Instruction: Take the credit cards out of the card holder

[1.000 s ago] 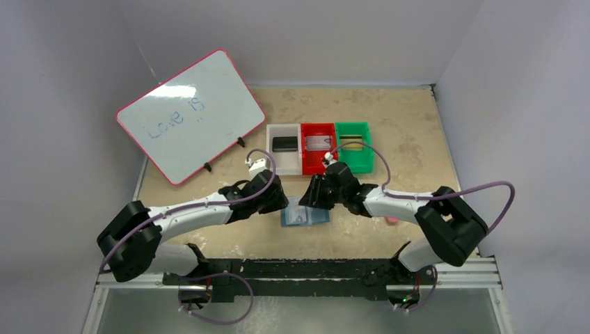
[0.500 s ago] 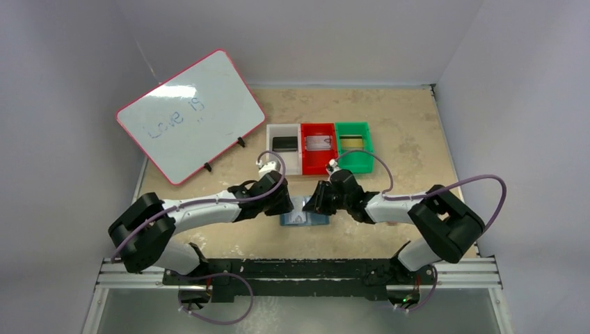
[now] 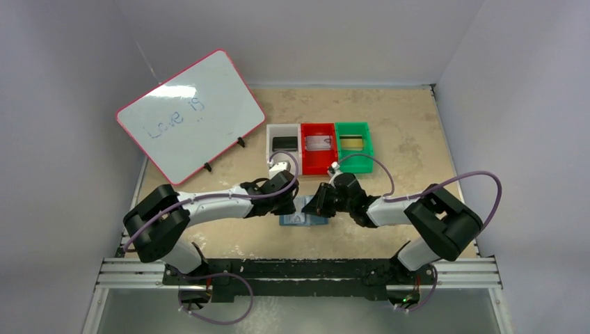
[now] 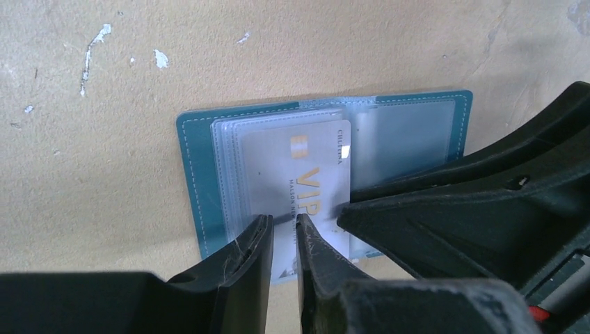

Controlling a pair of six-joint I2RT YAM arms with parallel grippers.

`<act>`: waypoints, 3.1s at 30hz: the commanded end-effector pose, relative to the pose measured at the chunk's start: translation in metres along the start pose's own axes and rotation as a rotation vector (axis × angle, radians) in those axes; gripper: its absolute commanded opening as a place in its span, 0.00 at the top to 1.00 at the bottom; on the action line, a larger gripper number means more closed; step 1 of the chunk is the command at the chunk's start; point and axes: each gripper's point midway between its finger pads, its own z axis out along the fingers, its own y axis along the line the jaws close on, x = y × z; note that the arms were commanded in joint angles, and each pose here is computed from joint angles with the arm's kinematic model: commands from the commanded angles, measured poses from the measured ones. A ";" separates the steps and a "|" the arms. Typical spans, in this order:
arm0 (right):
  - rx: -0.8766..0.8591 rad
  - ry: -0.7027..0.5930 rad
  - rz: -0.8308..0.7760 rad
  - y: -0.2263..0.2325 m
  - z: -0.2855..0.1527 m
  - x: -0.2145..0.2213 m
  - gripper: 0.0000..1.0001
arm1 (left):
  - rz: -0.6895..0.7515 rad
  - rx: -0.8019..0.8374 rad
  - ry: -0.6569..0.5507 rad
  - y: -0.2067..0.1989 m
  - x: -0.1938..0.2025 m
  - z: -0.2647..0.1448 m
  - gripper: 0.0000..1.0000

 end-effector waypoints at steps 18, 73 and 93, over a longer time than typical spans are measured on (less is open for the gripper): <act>-0.040 -0.054 0.095 -0.001 -0.004 -0.006 1.00 | 0.091 -0.202 -0.024 0.041 0.011 0.003 0.90; 0.064 -0.098 0.108 -0.020 -0.016 -0.014 1.00 | 0.092 -0.164 -0.047 0.020 0.008 0.011 0.87; -0.064 -0.063 0.119 -0.001 -0.008 -0.010 0.76 | 0.111 -0.155 -0.034 0.015 0.011 0.011 0.93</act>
